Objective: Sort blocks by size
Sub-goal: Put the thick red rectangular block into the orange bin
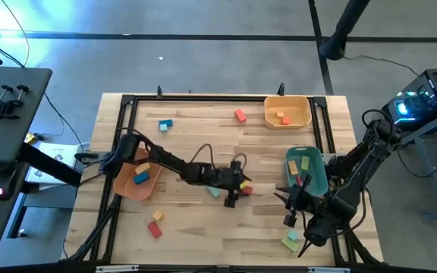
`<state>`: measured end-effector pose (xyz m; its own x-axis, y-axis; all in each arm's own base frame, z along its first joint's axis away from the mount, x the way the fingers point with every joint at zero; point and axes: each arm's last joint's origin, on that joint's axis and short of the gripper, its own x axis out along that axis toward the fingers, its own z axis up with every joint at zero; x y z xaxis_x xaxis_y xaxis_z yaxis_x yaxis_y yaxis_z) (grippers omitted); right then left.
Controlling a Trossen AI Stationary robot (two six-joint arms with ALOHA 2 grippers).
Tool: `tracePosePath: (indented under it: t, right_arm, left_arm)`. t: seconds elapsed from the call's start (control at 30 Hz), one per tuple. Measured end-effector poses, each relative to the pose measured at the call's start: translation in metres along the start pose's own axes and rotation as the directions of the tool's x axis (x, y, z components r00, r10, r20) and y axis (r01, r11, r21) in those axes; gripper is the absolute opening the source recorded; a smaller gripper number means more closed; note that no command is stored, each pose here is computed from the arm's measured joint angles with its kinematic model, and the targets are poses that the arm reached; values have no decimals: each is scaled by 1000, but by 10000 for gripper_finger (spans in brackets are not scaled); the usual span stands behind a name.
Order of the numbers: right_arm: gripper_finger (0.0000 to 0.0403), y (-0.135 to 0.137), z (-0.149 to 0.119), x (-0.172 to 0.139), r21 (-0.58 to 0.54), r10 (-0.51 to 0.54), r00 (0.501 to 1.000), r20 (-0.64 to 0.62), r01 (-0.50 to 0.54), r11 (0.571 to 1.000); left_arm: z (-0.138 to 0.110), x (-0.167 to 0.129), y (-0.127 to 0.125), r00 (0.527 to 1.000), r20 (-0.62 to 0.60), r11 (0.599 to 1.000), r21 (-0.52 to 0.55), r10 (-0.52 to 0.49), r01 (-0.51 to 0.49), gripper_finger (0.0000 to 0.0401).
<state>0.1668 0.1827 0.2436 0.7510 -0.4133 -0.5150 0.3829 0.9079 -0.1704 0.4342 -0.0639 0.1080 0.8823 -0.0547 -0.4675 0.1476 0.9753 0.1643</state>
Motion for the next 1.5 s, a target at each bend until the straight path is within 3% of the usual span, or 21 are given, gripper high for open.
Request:
tracePosePath:
  t: [0.2,0.33,0.53,0.77,1.0,1.23,1.37,1.5]
  right_arm:
    - [71,0,0,0,-8,-3,1000,5,3,1000]
    - [71,1,1,0,-1,0,1000,9,0,1000]
    - [71,2,1,0,14,8,1000,13,-8,1000]
    - [71,2,2,0,11,11,1000,16,-11,1000]
    - [71,2,2,0,-48,-4,999,43,6,999]
    - [71,3,5,0,-38,-18,995,98,22,999]
    - [71,3,7,2,-85,-38,991,131,50,995]
    - [71,1,11,7,-93,-65,990,129,77,993]
  left_arm:
    - [-25,-7,15,993,69,991,-88,-97,103,266]
    - [-23,-8,13,987,114,991,-57,-112,119,266]
    - [-33,-4,6,990,73,992,-33,-118,121,266]
    - [-50,6,8,994,34,987,-114,-106,110,265]
    - [-49,7,8,993,40,981,-152,-114,119,209]
    - [-35,2,-6,994,49,960,-259,-100,109,104]
    - [4,-23,-18,997,70,980,-194,-20,34,101]
    - [42,-70,-32,994,-30,990,-85,109,-111,101]
